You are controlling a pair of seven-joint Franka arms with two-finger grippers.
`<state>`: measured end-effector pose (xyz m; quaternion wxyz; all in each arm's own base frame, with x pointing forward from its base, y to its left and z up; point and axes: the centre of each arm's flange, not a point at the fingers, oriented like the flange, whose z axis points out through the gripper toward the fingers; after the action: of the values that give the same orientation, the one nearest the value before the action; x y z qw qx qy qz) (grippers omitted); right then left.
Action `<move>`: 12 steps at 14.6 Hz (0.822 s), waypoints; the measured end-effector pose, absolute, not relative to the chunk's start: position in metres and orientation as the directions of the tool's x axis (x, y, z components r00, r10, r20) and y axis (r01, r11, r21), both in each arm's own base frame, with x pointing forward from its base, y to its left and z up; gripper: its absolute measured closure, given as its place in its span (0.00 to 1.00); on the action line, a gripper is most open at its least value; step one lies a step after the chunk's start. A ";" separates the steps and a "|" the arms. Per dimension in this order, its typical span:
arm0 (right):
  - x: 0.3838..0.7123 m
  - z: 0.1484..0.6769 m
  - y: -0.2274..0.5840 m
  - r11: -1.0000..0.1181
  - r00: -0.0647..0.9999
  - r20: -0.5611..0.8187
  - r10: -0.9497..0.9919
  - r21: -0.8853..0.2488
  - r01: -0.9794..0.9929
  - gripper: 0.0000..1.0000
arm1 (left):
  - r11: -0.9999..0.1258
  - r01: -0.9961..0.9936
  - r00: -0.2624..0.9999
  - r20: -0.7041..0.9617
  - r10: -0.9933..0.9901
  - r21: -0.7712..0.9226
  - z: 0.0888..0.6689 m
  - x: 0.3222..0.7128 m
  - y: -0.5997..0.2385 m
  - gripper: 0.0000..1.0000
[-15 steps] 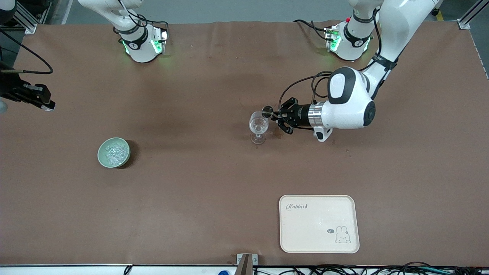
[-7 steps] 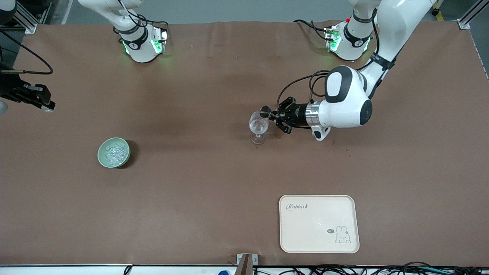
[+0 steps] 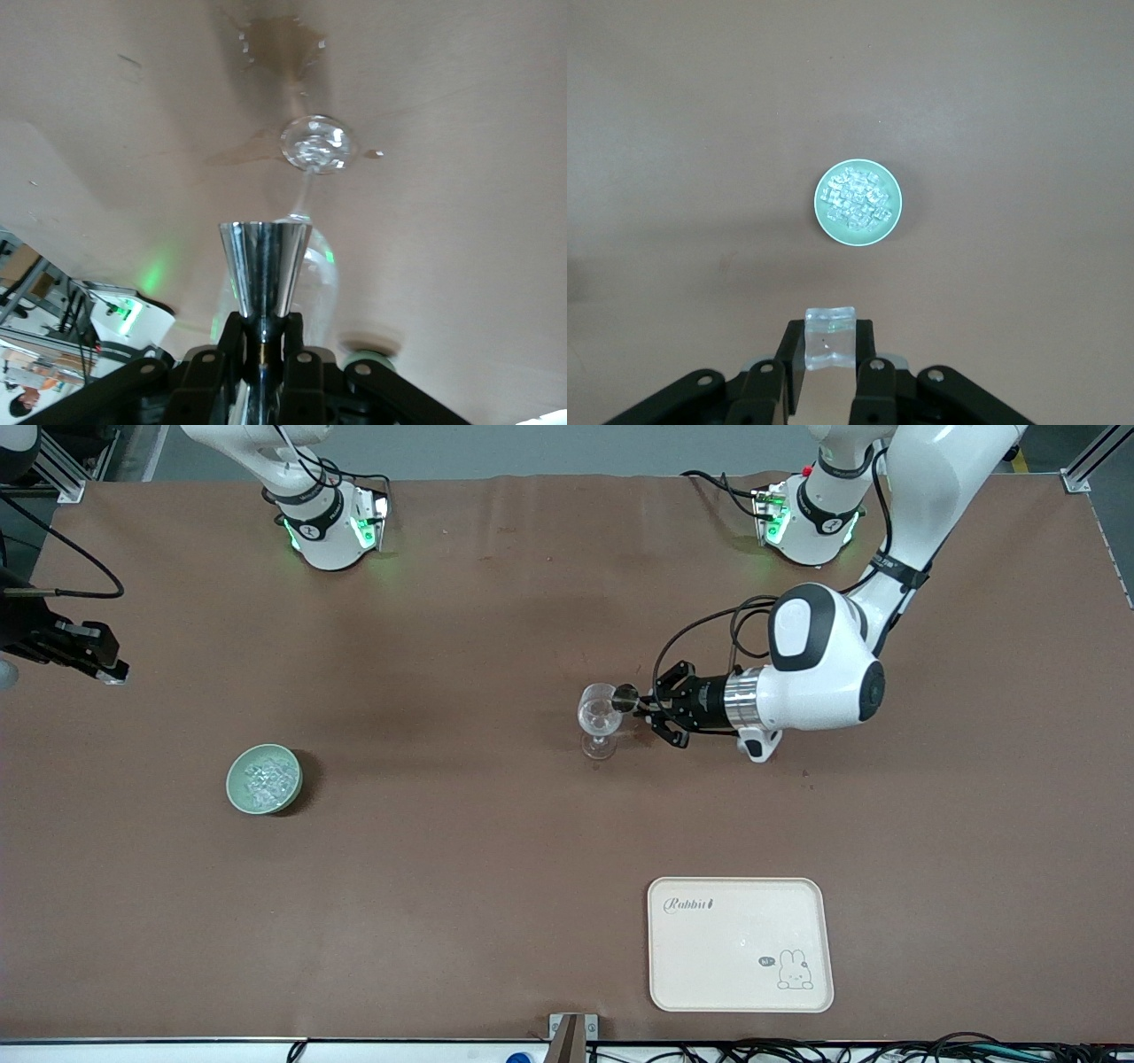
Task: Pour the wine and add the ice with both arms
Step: 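Tilt the jigger to pour into the wine glass with the left gripper, then move the jigger toward the tray while the right gripper carries the ice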
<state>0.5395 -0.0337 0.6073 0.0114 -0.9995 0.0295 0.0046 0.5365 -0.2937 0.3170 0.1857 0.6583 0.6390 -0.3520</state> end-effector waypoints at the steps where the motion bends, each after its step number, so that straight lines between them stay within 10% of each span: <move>1: 0.540 0.607 -0.034 -0.998 0.998 -0.010 -0.059 -0.023 -0.059 0.74 | -0.101 0.975 -0.072 -0.706 0.705 -0.200 0.320 0.544 -0.287 0.79; 12: 0.573 0.573 0.117 -0.973 0.973 -0.005 -0.230 -0.015 -0.230 0.74 | 0.038 0.997 -0.071 -0.897 0.436 -0.060 0.310 0.688 -0.149 0.79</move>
<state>0.5727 0.1174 0.5731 0.0078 -0.9932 0.1160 0.0015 0.6880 -0.1486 0.3100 0.3641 0.5763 0.6217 -0.3857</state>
